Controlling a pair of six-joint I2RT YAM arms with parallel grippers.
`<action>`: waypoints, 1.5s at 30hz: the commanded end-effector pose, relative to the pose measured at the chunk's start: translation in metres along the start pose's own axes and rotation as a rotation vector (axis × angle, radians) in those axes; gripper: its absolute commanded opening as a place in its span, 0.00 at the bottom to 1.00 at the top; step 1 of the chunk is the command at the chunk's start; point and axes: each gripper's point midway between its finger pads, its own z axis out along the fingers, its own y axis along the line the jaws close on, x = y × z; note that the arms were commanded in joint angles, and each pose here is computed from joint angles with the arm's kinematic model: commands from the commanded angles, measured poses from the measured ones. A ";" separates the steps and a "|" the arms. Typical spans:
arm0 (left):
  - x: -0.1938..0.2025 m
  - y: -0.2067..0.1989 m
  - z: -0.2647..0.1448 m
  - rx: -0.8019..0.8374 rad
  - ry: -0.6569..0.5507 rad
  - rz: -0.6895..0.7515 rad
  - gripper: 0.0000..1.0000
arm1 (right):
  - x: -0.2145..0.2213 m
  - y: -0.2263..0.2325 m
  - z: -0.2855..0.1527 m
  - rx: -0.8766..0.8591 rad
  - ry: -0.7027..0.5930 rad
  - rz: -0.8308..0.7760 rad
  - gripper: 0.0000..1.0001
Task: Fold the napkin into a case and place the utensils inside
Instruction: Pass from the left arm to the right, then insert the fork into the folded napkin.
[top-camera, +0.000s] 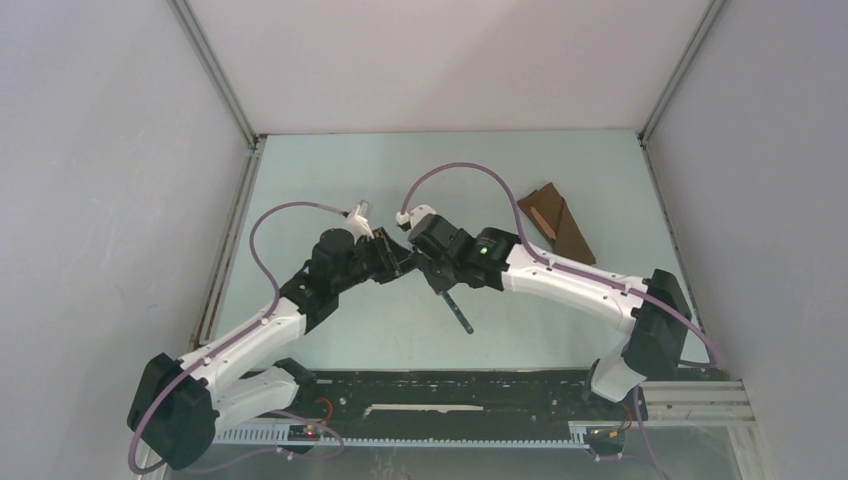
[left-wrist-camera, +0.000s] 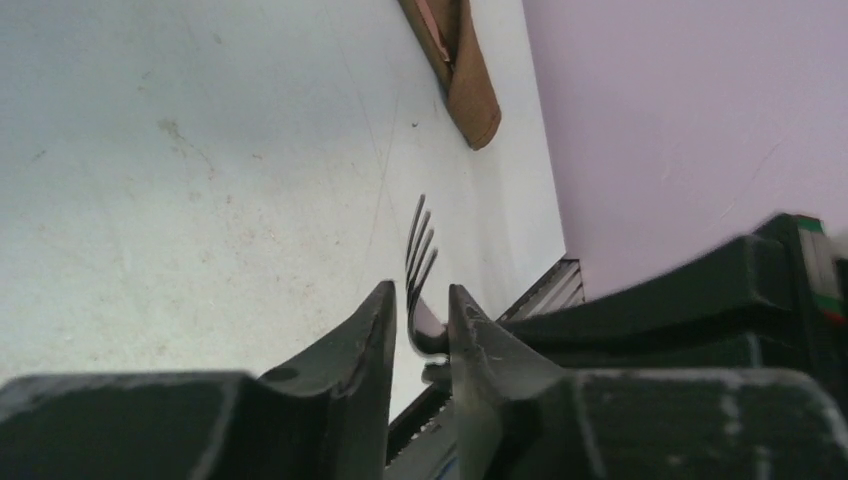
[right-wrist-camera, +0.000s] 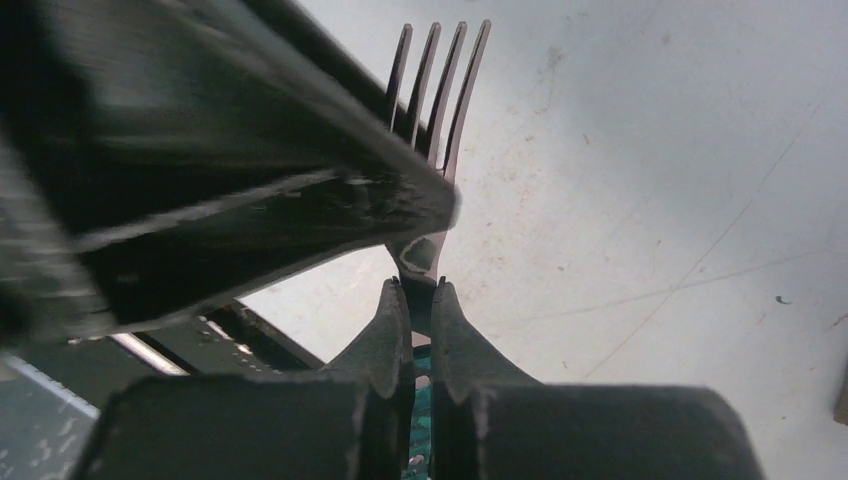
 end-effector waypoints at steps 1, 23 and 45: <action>-0.015 -0.012 -0.005 0.029 -0.047 0.031 0.44 | -0.006 -0.038 0.001 -0.043 -0.101 -0.051 0.00; -0.007 -0.021 -0.012 0.097 0.016 0.151 0.62 | -0.081 -0.368 0.081 0.224 -0.211 -0.189 0.00; -0.004 -0.018 -0.003 0.102 0.039 0.153 0.62 | -0.033 -0.394 0.108 0.205 -0.182 -0.165 0.00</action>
